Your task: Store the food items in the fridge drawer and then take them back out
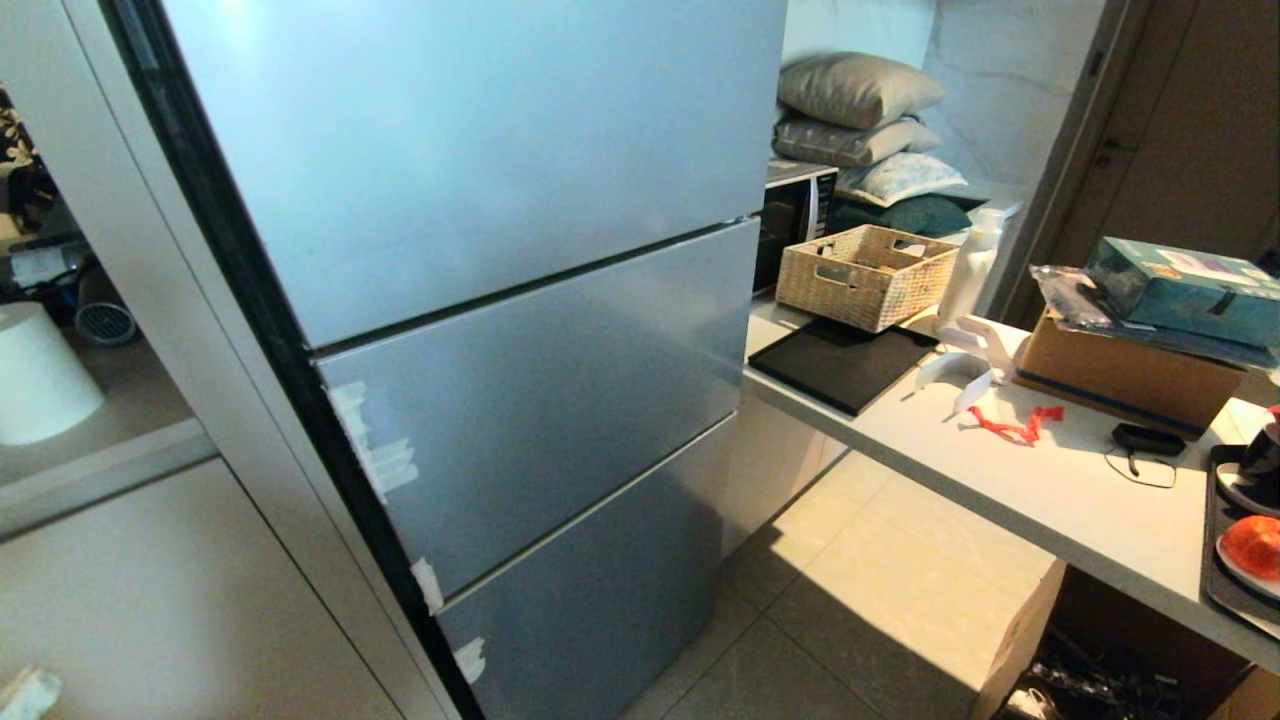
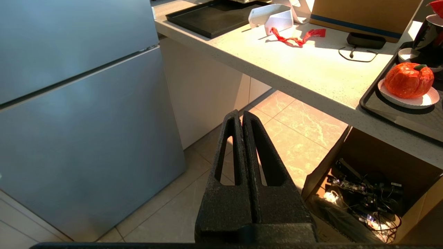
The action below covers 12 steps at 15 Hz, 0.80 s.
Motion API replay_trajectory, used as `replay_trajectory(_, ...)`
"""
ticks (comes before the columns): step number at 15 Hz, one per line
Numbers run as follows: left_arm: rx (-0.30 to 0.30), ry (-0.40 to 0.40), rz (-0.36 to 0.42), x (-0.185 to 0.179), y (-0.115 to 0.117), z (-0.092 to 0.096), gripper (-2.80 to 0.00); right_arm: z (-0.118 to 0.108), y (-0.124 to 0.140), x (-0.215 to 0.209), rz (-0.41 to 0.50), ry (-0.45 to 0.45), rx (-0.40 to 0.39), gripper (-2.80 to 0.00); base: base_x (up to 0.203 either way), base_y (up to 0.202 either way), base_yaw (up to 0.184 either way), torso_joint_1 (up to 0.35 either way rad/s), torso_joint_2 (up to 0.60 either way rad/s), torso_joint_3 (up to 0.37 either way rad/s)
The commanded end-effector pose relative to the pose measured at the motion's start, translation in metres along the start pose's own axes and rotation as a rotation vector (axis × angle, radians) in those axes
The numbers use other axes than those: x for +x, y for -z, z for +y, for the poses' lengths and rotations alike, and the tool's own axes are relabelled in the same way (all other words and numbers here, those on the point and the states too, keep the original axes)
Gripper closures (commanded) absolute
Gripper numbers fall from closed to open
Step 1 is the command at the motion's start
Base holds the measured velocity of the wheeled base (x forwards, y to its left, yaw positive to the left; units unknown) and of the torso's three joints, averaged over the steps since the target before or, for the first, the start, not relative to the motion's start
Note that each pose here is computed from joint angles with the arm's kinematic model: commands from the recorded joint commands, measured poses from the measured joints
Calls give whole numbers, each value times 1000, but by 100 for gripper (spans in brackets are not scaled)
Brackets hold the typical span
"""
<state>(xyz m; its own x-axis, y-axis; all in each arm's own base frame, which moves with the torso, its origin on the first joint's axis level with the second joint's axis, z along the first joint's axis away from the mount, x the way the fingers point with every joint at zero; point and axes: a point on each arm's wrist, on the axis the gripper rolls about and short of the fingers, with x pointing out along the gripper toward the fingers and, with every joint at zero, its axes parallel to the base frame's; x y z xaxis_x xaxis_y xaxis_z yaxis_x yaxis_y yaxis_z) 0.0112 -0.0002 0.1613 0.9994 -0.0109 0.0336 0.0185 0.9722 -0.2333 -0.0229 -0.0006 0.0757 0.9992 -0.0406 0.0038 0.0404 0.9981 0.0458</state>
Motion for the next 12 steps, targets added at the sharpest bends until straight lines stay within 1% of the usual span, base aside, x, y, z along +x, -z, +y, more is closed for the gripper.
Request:
replay_trajectory(1,-69,-30,104,47,-8,-2,0,0,0,0,1,1,0,0,0,0,0,0,0,0)
replay_trajectory(4,-205,-53,140,90,-10,-2,0,0,0,0,1,-1,0,0,0,0,0,0,0,0)
replay_trajectory(7,-331,-77,142,133,-5,1,0,0,0,0,1,-1,0,0,0,0,0,0,0,0)
replay_trajectory(10,-407,-121,107,177,8,11,0,0,0,0,1,1,0,0,0,0,0,0,0,0)
replay_trajectory(12,-452,-153,57,202,15,20,0,0,0,0,1,0,0,0,0,0,0,0,0,0)
